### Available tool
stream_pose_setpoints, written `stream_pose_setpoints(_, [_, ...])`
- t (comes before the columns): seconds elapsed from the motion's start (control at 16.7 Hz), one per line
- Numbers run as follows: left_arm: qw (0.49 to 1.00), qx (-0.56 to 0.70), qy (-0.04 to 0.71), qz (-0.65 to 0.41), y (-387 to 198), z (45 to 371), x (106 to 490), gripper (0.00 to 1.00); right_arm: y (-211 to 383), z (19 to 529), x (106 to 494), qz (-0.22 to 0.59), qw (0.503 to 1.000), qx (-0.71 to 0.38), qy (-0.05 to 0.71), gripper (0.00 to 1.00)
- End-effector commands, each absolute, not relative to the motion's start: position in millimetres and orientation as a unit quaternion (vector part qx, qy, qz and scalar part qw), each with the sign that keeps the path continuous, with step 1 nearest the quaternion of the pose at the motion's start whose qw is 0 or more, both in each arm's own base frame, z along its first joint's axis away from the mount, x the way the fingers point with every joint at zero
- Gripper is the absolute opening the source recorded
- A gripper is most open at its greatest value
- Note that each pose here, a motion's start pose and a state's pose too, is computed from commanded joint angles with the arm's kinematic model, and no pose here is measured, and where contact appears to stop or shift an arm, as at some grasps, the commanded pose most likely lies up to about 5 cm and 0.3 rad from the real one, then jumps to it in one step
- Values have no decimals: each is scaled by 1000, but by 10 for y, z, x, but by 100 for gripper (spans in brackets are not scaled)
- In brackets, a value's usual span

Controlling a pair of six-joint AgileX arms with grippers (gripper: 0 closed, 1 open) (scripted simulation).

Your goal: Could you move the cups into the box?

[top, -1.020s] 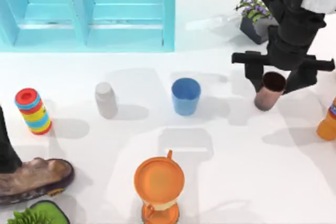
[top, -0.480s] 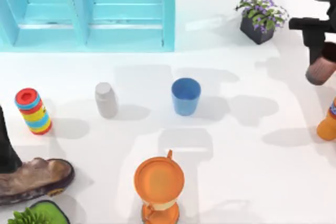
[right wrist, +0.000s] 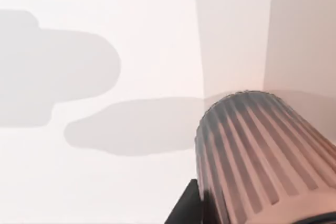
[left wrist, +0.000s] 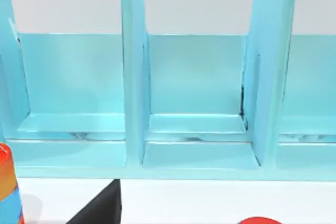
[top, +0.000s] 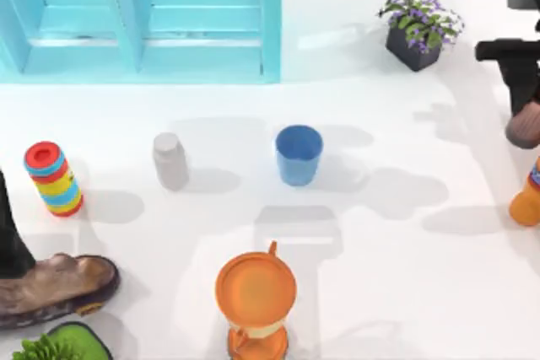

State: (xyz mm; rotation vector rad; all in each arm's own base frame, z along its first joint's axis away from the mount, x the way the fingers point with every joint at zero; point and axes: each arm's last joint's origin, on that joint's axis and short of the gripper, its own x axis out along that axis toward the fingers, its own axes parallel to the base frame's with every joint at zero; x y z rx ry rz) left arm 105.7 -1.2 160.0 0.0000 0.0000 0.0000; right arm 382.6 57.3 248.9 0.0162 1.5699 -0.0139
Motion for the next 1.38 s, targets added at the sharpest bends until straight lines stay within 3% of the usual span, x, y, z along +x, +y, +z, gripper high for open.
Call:
stream_pose_setpoints(0.12, [1000, 0, 0, 0, -12, 1600, 1057, 100, 524, 2549, 3829, -5, 716, 8, 698, 0])
stream_pose_setpoints(0.36, [1000, 0, 0, 0, -12, 1600, 1057, 100, -16, 3082, 3714, -12, 783, 1, 622, 0])
stream_pose_setpoints(0.54, [1000, 0, 0, 0, -12, 1600, 1057, 100, -629, 3623, 3306, -41, 832, -28, 552, 0])
stream_pose_setpoints(0.72, [1000, 0, 0, 0, -12, 1600, 1057, 100, -1080, 3878, 2850, -77, 850, -66, 517, 0])
stream_pose_setpoints(0.9, [1000, 0, 0, 0, -12, 1600, 1057, 100, -1317, 3741, 2561, -87, 829, -79, 547, 0])
stream_pose_setpoints(1.14, [1000, 0, 0, 0, -12, 1600, 1057, 100, -1424, 3166, 2361, -49, 754, -40, 653, 0])
stream_pose_setpoints(1.38, [1000, 0, 0, 0, -12, 1600, 1057, 100, -1396, 2930, 2178, -21, 712, -15, 701, 0])
